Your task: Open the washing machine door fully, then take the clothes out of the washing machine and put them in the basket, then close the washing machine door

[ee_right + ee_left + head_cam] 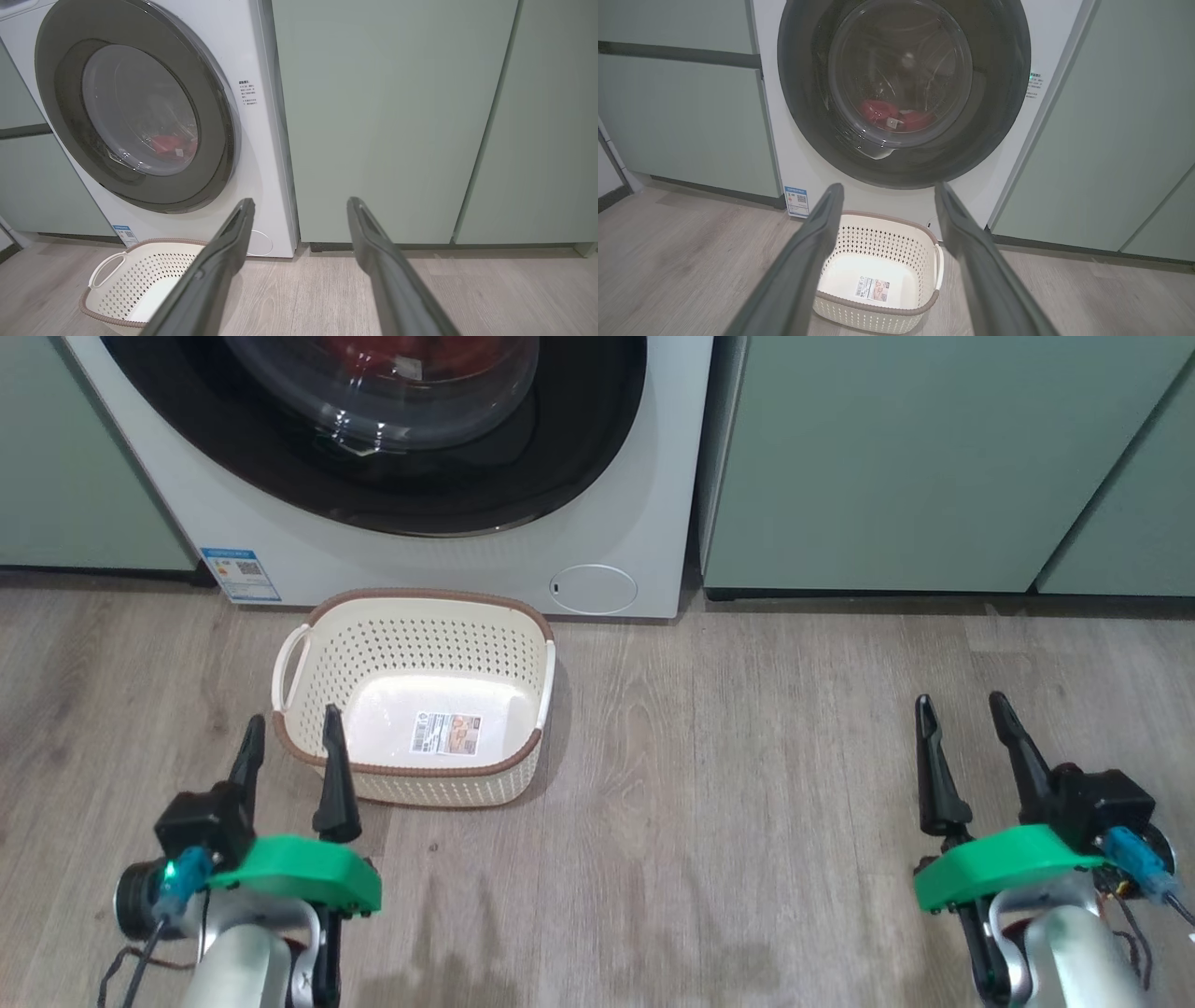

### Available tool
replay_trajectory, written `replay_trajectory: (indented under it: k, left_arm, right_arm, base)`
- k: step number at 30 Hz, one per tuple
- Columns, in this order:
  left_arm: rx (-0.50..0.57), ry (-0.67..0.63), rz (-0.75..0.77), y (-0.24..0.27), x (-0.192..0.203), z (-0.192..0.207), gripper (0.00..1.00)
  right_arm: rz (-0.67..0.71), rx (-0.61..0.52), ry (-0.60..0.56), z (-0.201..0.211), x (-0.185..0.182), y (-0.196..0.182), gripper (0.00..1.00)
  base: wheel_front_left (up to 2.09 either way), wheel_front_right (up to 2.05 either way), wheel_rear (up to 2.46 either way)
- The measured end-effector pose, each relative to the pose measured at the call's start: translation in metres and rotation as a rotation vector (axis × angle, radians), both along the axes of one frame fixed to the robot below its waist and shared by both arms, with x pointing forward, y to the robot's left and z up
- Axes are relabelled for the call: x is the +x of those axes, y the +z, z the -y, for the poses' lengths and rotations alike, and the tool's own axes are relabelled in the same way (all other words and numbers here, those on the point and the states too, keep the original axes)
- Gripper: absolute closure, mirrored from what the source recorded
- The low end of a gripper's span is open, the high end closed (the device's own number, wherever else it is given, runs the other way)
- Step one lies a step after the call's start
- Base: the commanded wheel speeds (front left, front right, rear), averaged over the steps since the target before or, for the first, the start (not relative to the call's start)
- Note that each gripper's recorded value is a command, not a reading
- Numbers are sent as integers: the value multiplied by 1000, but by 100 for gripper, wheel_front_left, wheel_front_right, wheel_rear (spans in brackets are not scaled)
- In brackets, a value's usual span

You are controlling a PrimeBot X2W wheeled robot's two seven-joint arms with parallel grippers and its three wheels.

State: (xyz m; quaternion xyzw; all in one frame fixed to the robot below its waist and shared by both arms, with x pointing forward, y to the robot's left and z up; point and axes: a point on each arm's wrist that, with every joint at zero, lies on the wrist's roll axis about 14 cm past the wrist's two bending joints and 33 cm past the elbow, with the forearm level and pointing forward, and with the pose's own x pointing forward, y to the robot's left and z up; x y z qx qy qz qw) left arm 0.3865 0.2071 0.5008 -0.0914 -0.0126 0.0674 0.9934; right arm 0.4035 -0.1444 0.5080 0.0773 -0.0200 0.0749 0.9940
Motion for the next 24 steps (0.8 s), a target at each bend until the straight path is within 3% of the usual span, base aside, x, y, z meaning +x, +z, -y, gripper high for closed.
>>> replay_trajectory:
  k: [16, 24]
  left_arm:
    - [159, -62, -44, -20, 5, 12, 0]
    - [160, -58, -53, -22, 6, 9, 0]
  right_arm:
    - [36, -116, 18, -3, 7, 0, 0]
    - [19, -106, 0, 3, 5, -4, 0]
  base:
    - [0, 0, 0]
    - [0, 0, 0]
